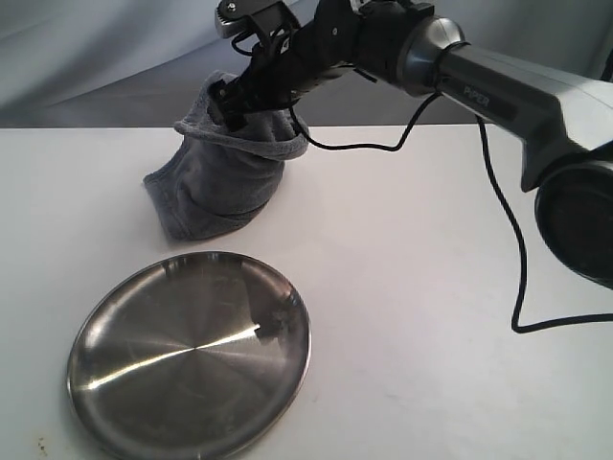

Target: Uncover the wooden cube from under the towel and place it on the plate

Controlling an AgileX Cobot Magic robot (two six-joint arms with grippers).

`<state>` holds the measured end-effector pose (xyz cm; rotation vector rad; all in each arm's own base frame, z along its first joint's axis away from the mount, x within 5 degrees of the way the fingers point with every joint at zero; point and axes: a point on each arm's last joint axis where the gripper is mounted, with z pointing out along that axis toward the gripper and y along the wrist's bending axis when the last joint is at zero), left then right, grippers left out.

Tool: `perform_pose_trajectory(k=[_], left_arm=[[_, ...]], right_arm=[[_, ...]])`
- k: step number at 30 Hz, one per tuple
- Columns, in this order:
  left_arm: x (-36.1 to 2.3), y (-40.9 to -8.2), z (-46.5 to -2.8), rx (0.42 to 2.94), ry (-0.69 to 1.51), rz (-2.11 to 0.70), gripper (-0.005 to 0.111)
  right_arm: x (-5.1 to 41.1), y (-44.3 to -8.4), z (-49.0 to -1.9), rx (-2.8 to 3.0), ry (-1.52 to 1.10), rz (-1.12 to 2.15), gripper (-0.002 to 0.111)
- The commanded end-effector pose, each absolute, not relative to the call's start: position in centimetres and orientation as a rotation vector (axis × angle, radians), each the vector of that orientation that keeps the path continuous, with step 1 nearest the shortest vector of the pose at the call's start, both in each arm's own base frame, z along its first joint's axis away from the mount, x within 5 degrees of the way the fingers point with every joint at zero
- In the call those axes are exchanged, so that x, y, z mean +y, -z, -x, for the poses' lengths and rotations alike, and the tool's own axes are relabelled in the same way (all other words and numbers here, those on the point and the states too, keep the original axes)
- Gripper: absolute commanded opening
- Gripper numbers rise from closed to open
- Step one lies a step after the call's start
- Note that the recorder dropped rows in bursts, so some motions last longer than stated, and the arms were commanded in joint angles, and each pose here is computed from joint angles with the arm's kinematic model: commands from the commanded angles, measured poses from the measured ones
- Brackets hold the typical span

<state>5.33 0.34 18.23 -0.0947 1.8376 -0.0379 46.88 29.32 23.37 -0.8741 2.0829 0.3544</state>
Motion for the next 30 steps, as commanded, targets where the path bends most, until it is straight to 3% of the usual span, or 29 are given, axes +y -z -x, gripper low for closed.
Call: perform_pose_trajectory(k=[1, 12, 16, 22, 28, 30], left_arm=[[0.3, -18.2, -5.3, 1.832, 0.047, 0.095, 0.000], [0.3, -18.2, -5.3, 1.832, 0.047, 0.095, 0.000], [0.3, -18.2, -5.3, 1.832, 0.047, 0.095, 0.000], [0.3, -18.2, -5.3, 1.832, 0.047, 0.095, 0.000], [0.3, -18.2, -5.3, 1.832, 0.047, 0.095, 0.000], [0.3, -18.2, -5.3, 1.832, 0.047, 0.095, 0.000]], right_arm=[[29.6, -23.1, -46.9, 2.086, -0.366, 0.858, 0.091], [29.6, -21.5, -46.7, 2.157, -0.367, 0.897, 0.081], [29.6, -20.8, -46.6, 2.186, -0.368, 0.913, 0.073], [29.6, -20.7, -46.5, 2.196, -0.369, 0.920, 0.043], [29.6, -20.6, -46.4, 2.206, -0.370, 0.926, 0.003], [29.5, -20.6, -46.4, 2.218, -0.371, 0.934, 0.000]])
